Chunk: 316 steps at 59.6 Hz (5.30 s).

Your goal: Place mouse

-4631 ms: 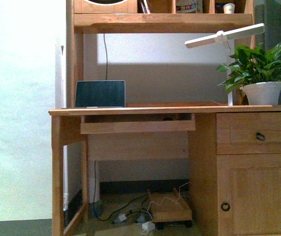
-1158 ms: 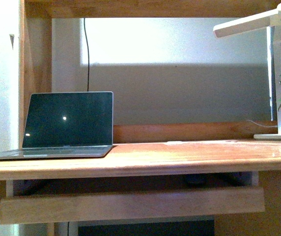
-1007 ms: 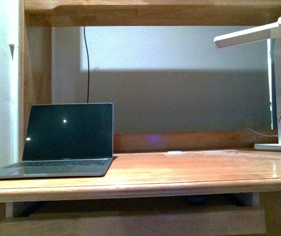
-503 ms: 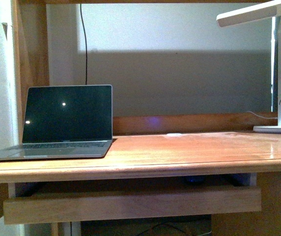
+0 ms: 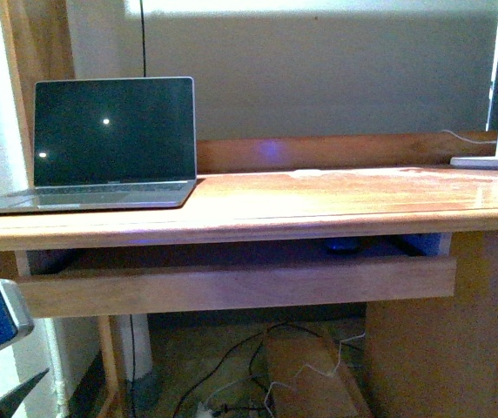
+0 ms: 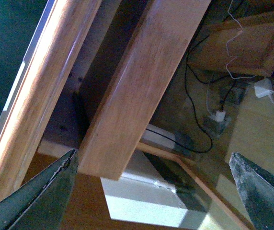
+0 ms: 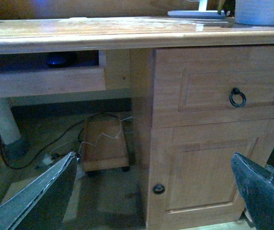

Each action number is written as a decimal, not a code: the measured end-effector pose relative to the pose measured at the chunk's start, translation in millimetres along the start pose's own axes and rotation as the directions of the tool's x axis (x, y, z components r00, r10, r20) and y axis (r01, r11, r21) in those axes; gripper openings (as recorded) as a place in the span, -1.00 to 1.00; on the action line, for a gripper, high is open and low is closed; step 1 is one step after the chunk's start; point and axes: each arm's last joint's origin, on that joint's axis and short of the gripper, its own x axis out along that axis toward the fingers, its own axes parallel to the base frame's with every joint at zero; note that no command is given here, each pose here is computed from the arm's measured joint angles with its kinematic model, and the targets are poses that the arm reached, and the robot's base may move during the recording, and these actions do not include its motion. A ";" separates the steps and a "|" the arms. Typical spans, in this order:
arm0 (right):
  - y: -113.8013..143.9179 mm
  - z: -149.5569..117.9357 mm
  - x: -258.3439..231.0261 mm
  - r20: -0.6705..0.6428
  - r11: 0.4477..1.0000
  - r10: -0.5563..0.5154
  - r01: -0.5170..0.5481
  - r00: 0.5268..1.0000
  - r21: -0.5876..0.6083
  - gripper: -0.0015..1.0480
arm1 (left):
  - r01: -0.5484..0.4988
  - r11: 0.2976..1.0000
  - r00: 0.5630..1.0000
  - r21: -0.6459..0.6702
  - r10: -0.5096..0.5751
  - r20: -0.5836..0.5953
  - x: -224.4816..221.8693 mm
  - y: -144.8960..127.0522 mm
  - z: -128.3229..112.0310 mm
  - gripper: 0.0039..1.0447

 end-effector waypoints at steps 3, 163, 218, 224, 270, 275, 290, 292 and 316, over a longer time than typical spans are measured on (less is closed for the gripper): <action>0.0 0.0 0.0 0.000 1.000 0.000 0.000 1.000 0.000 0.85 | 0.002 0.999 1.000 0.042 -0.003 0.022 7.7 0.2 -3.6 0.86; 0.0 0.0 0.0 0.000 1.000 -0.001 0.001 1.000 0.000 0.85 | -0.313 0.404 0.933 -0.860 0.302 -0.198 -201.0 -44.0 92.1 -0.28; 0.0 0.0 0.0 0.000 1.000 0.000 0.000 1.000 0.000 0.85 | -0.333 0.412 0.927 -0.848 0.309 -0.214 -204.5 -57.0 58.8 -0.95; 0.0 0.0 0.0 0.000 1.000 0.000 0.000 1.000 0.000 0.85 | -0.333 0.412 0.927 -0.848 0.309 -0.214 -204.5 -57.0 58.8 -0.95; 41.4 117.3 120.9 0.026 0.999 -0.002 0.001 1.000 0.037 0.85 | -0.333 0.413 0.927 -0.848 0.309 -0.213 -204.6 -57.0 58.8 0.84; 53.8 117.7 148.8 -0.042 0.999 0.037 -0.037 0.998 -0.002 0.85 | -0.333 0.413 0.927 -0.848 0.309 -0.213 -204.6 -57.0 58.8 0.86; 85.7 132.3 183.5 -0.240 0.986 0.132 -0.153 0.962 -0.068 0.85 | -0.333 0.413 0.927 -0.848 0.309 -0.213 -204.6 -57.0 58.8 0.86; 87.7 132.8 182.8 -0.252 0.984 0.138 -0.161 0.958 -0.070 0.85 | -0.333 0.413 0.927 -0.848 0.309 -0.213 -204.6 -57.0 58.8 0.86; 121.4 101.0 186.8 -0.426 0.957 0.145 -0.236 0.893 -0.169 0.85 | -0.333 0.413 0.927 -0.848 0.309 -0.213 -204.6 -57.0 58.8 0.86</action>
